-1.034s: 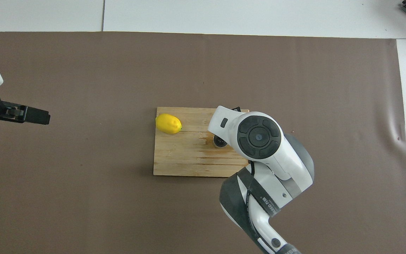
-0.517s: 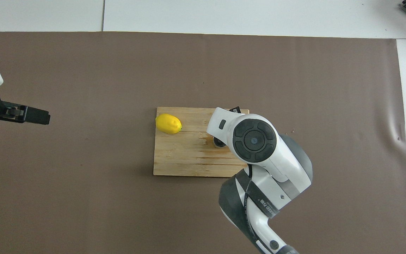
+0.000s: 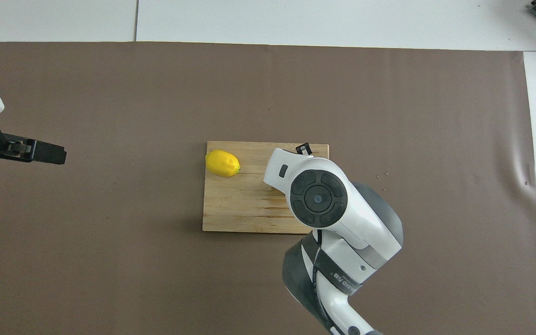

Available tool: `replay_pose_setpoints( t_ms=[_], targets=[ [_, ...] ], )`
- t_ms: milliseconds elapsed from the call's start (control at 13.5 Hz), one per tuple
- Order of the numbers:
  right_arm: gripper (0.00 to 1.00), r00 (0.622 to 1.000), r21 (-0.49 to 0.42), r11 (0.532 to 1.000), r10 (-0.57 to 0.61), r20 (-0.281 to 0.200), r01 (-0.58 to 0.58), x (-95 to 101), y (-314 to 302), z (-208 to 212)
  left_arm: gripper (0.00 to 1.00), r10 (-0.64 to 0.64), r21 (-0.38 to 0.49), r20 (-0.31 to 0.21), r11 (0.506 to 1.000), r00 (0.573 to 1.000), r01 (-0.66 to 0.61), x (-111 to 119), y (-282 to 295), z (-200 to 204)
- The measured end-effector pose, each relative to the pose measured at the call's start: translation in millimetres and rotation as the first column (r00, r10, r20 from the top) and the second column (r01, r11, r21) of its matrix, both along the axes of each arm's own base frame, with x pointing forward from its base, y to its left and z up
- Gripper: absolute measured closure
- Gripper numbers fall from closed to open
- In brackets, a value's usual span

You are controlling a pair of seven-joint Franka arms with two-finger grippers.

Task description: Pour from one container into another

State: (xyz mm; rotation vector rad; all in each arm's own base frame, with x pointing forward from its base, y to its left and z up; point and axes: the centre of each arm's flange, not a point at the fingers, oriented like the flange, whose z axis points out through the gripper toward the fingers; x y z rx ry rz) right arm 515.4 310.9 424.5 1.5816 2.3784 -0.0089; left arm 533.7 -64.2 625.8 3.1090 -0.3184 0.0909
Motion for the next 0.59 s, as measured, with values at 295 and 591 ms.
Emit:
replay_pose_setpoints(
  t_ms=[295,591],
  targets=[
    [0.48,0.999,-0.026,0.999,0.029,0.019,-0.029,-3.7,6.8,0.7,0.0,0.0,0.0,0.0,1.0,1.0,0.0,0.0,0.0,0.0],
    [0.48,0.999,-0.04,0.998,0.041,0.026,-0.04,-4.8,8.5,1.0,0.0,0.0,0.0,0.0,1.0,1.0,0.0,0.0,0.0,0.0]
  ],
)
